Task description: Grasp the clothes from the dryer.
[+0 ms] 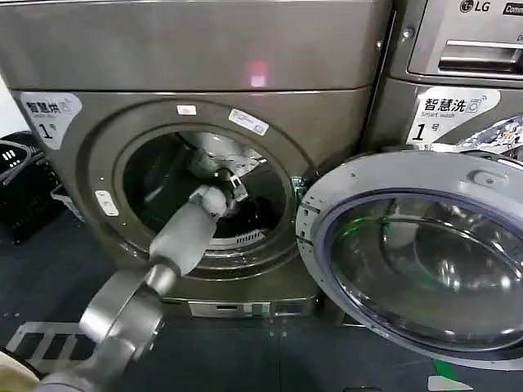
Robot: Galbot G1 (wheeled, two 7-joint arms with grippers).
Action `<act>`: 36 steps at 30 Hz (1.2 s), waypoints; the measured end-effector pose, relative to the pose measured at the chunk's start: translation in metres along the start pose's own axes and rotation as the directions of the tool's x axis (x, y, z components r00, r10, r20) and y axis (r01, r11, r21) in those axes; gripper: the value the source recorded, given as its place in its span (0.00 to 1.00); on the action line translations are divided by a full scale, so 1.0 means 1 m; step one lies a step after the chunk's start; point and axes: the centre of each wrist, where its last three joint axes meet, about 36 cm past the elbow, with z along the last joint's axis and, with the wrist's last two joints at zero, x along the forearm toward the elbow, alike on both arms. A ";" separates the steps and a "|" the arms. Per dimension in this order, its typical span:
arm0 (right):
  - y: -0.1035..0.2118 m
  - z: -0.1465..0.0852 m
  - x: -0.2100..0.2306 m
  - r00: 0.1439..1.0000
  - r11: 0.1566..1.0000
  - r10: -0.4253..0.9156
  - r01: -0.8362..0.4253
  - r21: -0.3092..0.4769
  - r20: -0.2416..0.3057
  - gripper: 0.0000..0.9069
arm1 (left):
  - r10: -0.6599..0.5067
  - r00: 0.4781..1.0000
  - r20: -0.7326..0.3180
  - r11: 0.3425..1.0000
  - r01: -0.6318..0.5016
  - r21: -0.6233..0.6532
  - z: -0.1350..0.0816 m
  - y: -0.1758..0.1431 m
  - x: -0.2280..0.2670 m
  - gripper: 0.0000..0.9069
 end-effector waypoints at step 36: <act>-0.005 -0.006 -0.004 0.998 1.000 0.006 -0.006 -0.012 0.056 1.00 | -0.785 0.561 0.263 0.599 0.578 0.554 0.048 -0.091 0.055 0.00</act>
